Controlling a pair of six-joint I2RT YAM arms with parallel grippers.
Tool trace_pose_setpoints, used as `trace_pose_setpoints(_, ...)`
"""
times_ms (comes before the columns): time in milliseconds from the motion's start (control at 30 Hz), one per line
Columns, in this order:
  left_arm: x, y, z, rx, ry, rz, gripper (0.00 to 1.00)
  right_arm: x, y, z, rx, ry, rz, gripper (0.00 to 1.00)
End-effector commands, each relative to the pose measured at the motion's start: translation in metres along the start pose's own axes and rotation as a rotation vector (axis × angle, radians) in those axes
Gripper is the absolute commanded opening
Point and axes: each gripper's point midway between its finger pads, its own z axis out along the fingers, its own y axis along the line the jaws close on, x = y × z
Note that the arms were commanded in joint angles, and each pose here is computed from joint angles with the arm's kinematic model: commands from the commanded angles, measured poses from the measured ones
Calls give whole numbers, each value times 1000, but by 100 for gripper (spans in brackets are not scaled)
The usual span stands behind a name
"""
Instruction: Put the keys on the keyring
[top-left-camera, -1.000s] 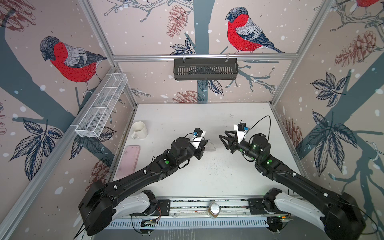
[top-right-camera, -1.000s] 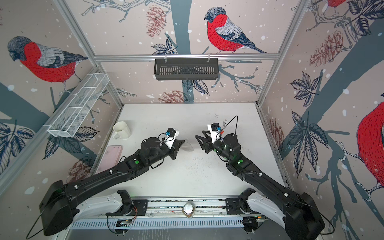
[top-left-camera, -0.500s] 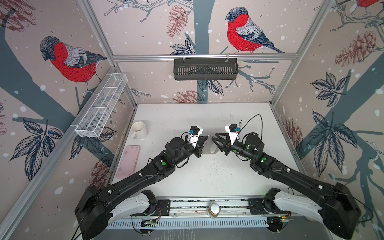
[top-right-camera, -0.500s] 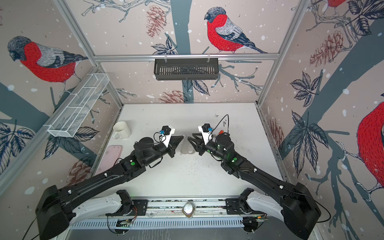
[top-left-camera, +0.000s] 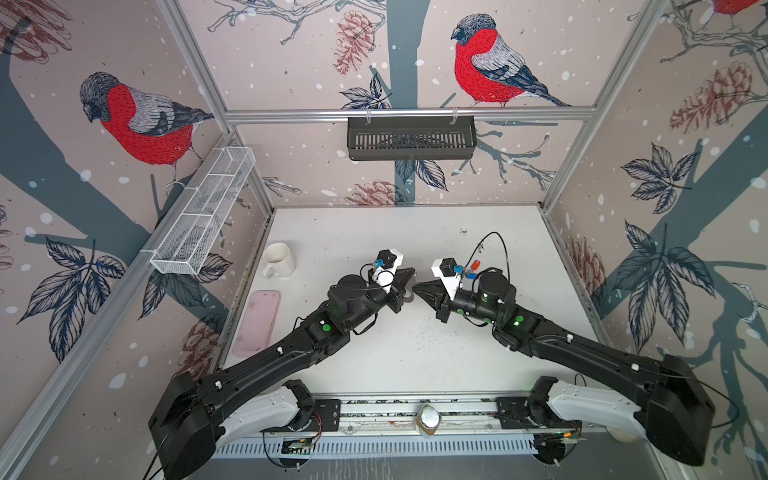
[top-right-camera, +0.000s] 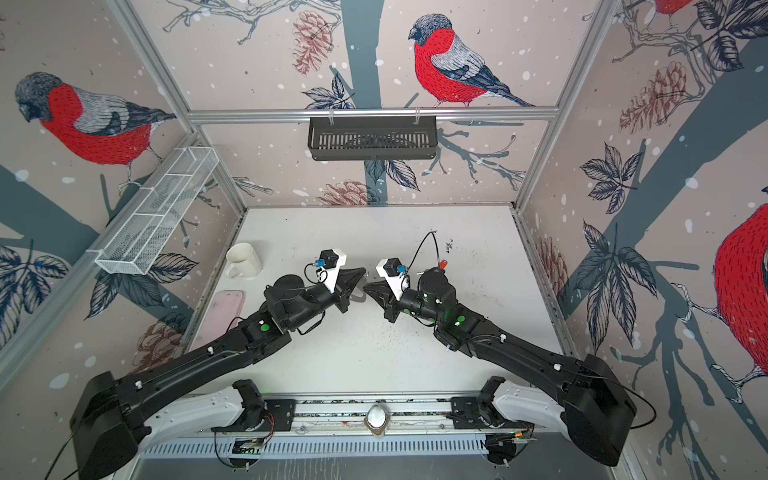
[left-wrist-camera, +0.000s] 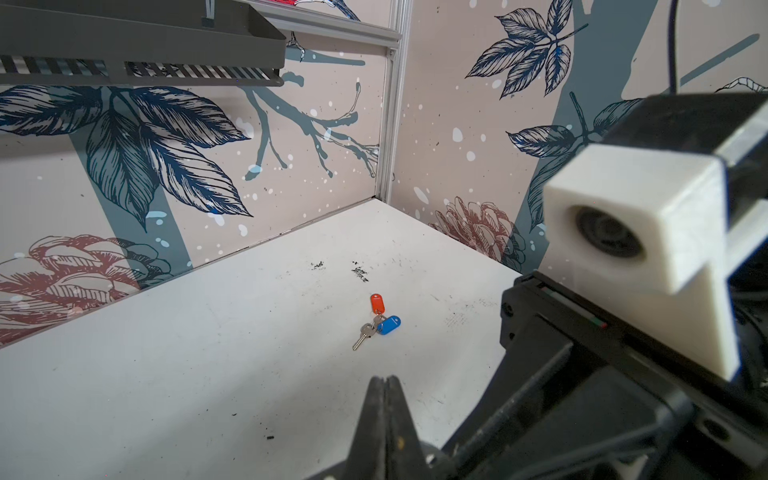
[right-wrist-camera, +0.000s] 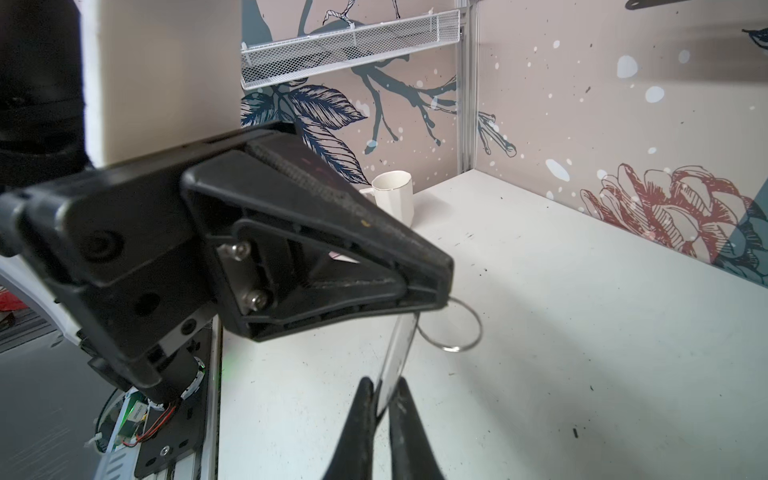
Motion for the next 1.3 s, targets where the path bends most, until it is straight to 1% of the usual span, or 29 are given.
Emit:
trace_pose_setpoints(0, -12, -4, 0, 26, -55, -4, 0, -10, 17, 2, -78, -26, -61, 15)
trace_pose_setpoints(100, -13, -5, -2, 29, -62, -6, 0, -11, 17, 0, -75, -39, -69, 24)
trace_pose_setpoints(167, -12, -4, -2, 27, -62, -8, 0, -11, 17, -1, -68, -42, -69, 25)
trace_pose_setpoints(200, -12, -4, -3, 28, -64, -8, 0, -12, 16, -2, -61, -46, -70, 21)
trace_pose_setpoints(267, -11, -4, -3, 26, -62, -9, 0, -13, 12, -4, -34, -50, -68, 7)
trace_pose_setpoints(300, -11, -3, -4, 22, -62, -10, 0, -13, 10, -4, -23, -48, -69, 3)
trace_pose_setpoints(467, -2, 5, -6, -25, -40, -16, 0, -5, -1, -6, 35, -13, -62, 3)
trace_pose_setpoints(533, 3, 17, -10, -93, -32, -37, 0, 0, -10, -7, 77, -2, -40, 4)
trace_pose_setpoints(600, 14, 28, -15, -154, -1, -55, 0, 11, -15, -7, 90, 33, -18, 4)
trace_pose_setpoints(667, 25, 37, -20, -208, 37, -80, 0, 20, -20, -8, 111, 58, 2, 8)
trace_pose_setpoints(700, 30, 41, -22, -236, 56, -95, 3, 25, -23, -8, 126, 69, 13, 10)
trace_pose_setpoints(767, 42, 49, -27, -283, 104, -118, 4, 34, -30, -7, 148, 100, 38, 17)
trace_pose_setpoints(867, 60, 61, -37, -367, 169, -160, 9, 53, -40, -3, 181, 160, 76, 20)
trace_pose_setpoints(1000, 83, 86, -56, -542, 211, -262, 18, 80, -46, 7, 193, 228, 158, 21)
trace_pose_setpoints(1033, 90, 92, -62, -582, 223, -288, 19, 93, -49, 12, 201, 259, 186, 21)
trace_pose_setpoints(1100, 107, 102, -71, -645, 247, -351, 23, 108, -51, 18, 211, 288, 225, 21)
trace_pose_setpoints(1267, 149, 123, -94, -776, 324, -481, 28, 126, -56, 31, 242, 334, 254, 23)
